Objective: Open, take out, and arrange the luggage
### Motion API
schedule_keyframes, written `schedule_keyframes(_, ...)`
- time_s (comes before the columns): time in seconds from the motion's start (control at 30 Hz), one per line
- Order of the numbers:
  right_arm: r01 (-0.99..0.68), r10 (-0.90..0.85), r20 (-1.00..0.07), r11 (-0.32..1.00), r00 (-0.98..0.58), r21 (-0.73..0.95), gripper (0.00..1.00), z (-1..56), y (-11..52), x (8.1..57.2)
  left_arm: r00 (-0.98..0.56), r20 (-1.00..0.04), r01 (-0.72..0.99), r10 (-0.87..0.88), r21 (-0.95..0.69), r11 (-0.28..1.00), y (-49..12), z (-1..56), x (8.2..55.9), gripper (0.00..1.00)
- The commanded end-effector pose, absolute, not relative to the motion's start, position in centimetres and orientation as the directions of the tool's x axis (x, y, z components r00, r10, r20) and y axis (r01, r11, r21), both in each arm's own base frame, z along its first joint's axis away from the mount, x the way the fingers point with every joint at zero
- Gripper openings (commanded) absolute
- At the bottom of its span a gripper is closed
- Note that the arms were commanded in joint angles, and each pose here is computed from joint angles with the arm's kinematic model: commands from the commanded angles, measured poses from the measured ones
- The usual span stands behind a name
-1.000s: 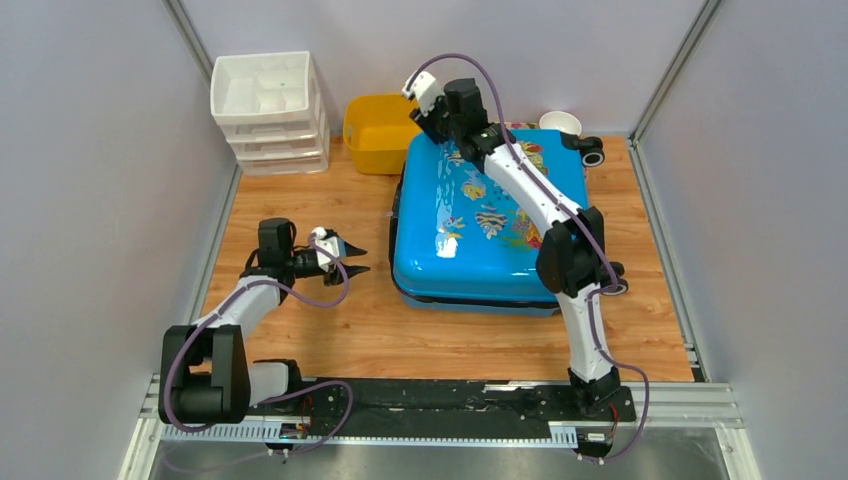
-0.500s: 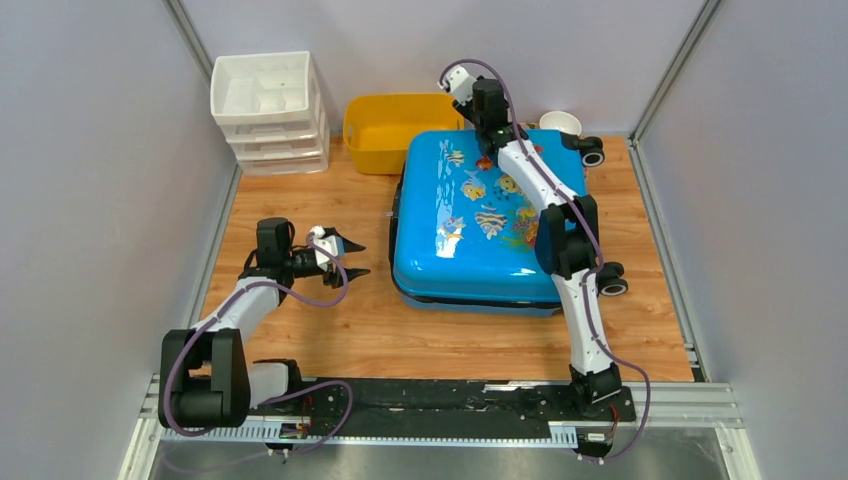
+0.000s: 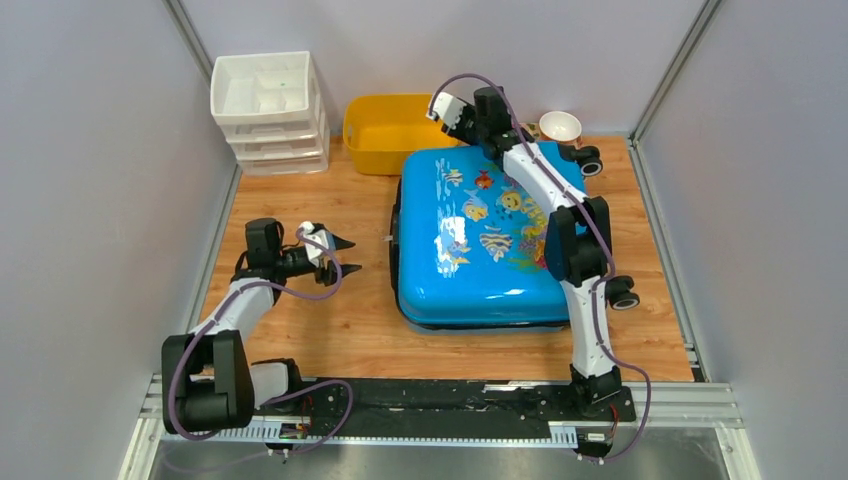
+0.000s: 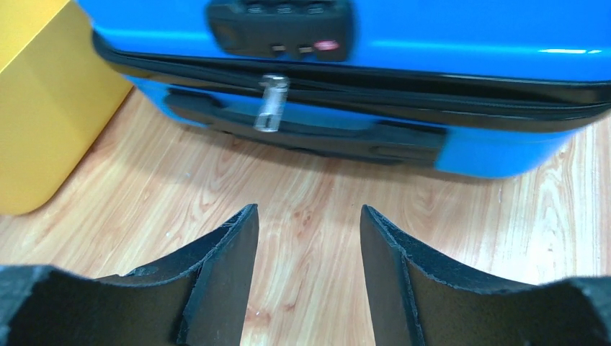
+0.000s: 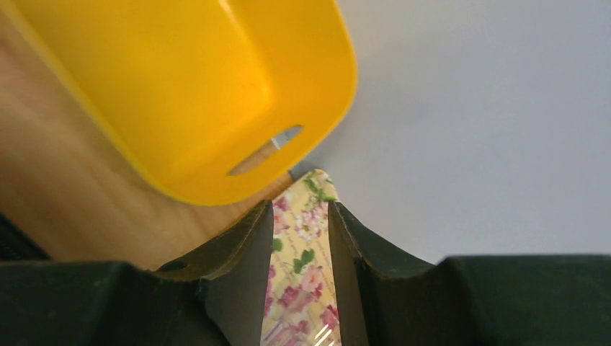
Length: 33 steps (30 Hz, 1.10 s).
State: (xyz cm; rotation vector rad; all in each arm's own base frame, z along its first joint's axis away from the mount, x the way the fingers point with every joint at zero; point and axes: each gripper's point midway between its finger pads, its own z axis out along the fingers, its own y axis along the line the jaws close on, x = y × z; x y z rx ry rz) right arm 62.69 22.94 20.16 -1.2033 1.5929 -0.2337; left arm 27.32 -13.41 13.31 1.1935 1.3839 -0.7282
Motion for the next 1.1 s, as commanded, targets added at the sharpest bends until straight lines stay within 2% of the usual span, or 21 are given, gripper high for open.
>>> schedule_keyframes(0.0,-0.913,-0.808,-0.586,0.19,0.063,-0.361,0.39,12.0,28.8,49.6,0.183,-0.96,0.93,0.212,0.239,0.279,-13.2,14.8,26.7,0.63)
schedule_keyframes(0.13,-0.937,-0.785,-0.615,0.155,0.076,-0.313,0.39,12.0,31.1,46.3,0.279,-0.941,0.925,0.193,0.317,0.211,-14.0,14.4,24.3,0.69)
schedule_keyframes(0.3,-0.956,-0.773,-0.632,0.151,0.043,-0.251,0.39,11.8,32.8,43.7,0.281,-0.941,0.935,0.186,0.313,0.17,-14.9,13.9,22.4,0.69)
schedule_keyframes(0.33,-0.955,-0.773,-0.634,0.159,0.036,-0.249,0.39,12.0,32.8,43.6,0.236,-0.954,0.951,0.183,0.266,0.16,-15.1,13.3,21.4,0.69)
schedule_keyframes(0.4,-0.956,-0.77,-0.638,0.178,0.011,-0.231,0.39,12.0,32.8,43.3,0.264,-0.944,0.946,0.198,0.293,0.135,-15.3,13.0,20.4,0.69)
schedule_keyframes(0.47,-0.953,-0.774,-0.633,0.194,-0.002,-0.235,0.4,12.1,32.6,43.4,0.205,-0.955,0.965,0.215,0.233,0.118,-15.7,12.1,18.8,0.69)
schedule_keyframes(0.57,-0.945,-0.782,-0.622,0.228,-0.035,-0.234,0.43,12.3,32.1,43.5,0.146,-0.954,0.975,0.263,0.184,0.127,-16.1,11.3,17.7,0.69)
schedule_keyframes(0.63,-0.938,-0.782,-0.621,0.252,-0.054,-0.236,0.46,12.7,32.0,43.8,0.166,-0.945,0.964,0.283,0.216,0.155,-16.3,11.4,18.0,0.7)
schedule_keyframes(0.67,-0.937,-0.784,-0.618,0.261,-0.064,-0.234,0.47,12.8,31.8,43.8,0.117,-0.941,0.964,0.318,0.185,0.193,-16.4,10.8,18.2,0.7)
schedule_keyframes(0.9,-0.923,-0.786,-0.61,0.302,-0.099,-0.24,0.51,13.3,31.5,44.2,0.145,-0.893,0.92,0.427,0.28,0.274,-17.5,11.2,20.1,0.7)
schedule_keyframes(1.07,-0.909,-0.777,-0.615,0.344,-0.136,-0.234,0.51,13.6,31.3,44.7,0.171,-0.859,0.886,0.482,0.349,0.307,-17.9,11.4,21.0,0.63)
